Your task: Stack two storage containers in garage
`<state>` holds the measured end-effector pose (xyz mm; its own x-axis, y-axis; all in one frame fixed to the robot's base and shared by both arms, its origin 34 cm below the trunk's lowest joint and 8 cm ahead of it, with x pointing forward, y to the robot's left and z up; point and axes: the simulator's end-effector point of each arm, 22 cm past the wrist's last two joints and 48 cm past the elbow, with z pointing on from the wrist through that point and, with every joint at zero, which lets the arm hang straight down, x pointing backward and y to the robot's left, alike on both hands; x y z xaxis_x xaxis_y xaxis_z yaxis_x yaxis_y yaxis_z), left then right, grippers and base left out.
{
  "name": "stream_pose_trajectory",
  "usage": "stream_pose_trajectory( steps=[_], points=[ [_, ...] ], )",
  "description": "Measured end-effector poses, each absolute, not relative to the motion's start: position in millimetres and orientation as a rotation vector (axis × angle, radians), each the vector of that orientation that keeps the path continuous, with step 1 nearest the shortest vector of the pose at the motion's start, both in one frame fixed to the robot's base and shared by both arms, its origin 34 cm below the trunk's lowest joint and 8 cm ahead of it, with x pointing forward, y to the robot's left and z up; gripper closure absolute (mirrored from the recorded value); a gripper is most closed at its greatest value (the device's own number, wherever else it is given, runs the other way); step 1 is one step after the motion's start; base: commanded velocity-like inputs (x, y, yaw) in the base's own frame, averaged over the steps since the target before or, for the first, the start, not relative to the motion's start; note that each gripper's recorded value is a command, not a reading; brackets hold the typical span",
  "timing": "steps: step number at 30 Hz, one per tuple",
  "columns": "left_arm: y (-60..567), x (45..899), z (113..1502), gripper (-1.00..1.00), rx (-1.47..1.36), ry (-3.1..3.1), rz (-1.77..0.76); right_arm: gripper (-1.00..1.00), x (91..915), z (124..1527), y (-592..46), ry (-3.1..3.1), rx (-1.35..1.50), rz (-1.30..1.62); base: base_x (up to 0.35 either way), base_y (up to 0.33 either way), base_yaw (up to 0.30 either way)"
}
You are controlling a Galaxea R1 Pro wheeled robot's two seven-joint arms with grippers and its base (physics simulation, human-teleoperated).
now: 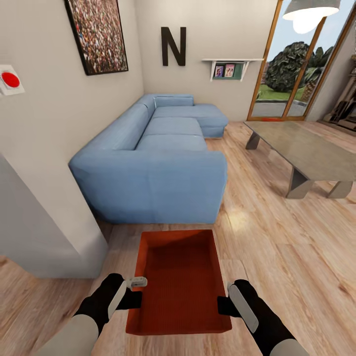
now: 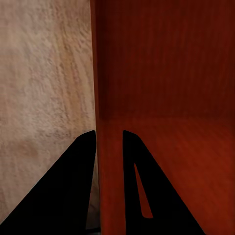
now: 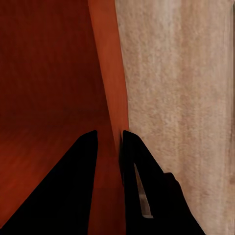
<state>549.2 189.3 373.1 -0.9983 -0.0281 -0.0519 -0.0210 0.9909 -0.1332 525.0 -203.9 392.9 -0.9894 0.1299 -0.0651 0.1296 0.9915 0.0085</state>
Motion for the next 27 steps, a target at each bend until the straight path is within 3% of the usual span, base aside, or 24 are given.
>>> stream_pose_trajectory(
  steps=[27],
  points=[
    [190,569,446,1.0,-0.033,3.043,-0.202,1.0,544,464,-204,3.031,0.198,0.011,0.0,0.0,0.0]
  ],
)
